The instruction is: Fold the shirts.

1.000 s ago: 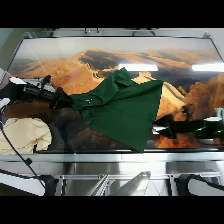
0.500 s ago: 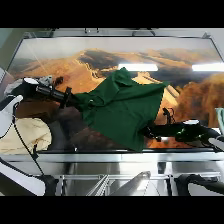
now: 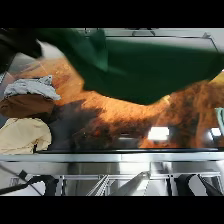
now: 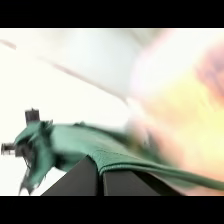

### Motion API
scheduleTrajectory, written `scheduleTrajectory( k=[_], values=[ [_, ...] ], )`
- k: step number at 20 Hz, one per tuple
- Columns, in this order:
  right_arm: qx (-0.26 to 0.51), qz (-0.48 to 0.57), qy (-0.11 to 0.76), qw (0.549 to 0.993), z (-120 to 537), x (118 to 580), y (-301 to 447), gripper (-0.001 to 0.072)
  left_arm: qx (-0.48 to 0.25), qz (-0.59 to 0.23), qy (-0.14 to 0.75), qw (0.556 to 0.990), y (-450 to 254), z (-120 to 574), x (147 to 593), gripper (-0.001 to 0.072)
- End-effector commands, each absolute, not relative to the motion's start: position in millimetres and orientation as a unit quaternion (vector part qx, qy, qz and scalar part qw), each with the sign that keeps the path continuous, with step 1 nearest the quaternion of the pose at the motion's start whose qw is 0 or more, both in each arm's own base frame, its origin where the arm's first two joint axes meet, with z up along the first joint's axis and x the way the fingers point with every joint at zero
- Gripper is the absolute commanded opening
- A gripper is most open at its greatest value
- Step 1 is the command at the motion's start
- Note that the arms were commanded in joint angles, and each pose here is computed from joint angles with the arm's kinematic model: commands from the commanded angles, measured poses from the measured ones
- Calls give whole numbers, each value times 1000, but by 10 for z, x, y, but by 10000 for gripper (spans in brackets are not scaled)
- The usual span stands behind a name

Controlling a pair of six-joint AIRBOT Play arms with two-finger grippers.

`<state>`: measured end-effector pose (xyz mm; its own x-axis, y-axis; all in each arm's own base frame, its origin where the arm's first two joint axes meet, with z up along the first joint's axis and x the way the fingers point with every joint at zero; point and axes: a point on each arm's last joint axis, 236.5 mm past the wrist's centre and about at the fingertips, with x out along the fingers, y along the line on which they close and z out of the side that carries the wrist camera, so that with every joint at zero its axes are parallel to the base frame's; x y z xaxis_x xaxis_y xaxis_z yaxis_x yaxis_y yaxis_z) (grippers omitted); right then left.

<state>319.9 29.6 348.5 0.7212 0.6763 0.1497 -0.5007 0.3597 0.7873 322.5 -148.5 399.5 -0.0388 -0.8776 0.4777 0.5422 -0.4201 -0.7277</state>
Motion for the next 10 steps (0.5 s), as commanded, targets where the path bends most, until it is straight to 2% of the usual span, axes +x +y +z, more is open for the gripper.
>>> scheduleTrajectory(
  k=[1,2,3,4,5,6,8,10],
  values=[
    [329,427,-62,840,4893,2420,504,19,-424,-806,-78,405,-910,5294,1892,24],
    [301,434,-68,846,5012,2316,627,19,-403,-817,-110,398,-880,5418,1609,24],
    [280,435,-66,853,5061,2268,715,19,-378,-819,-123,413,-937,5459,1423,24],
    [265,422,-56,865,5028,2309,742,19,-357,-814,-117,444,-1059,5442,1350,24],
    [260,400,-42,878,4946,2408,713,19,-341,-795,-90,494,-1237,5365,1425,24],
    [252,370,-14,894,4772,2574,660,19,-332,-765,-58,549,-1401,5245,1620,24],
    [245,309,66,917,4270,2967,558,19,-343,-666,17,662,-1606,4802,2309,25],
    [245,293,143,913,3685,3362,635,18,-370,-556,95,738,-1618,4084,3071,25]
  ],
)
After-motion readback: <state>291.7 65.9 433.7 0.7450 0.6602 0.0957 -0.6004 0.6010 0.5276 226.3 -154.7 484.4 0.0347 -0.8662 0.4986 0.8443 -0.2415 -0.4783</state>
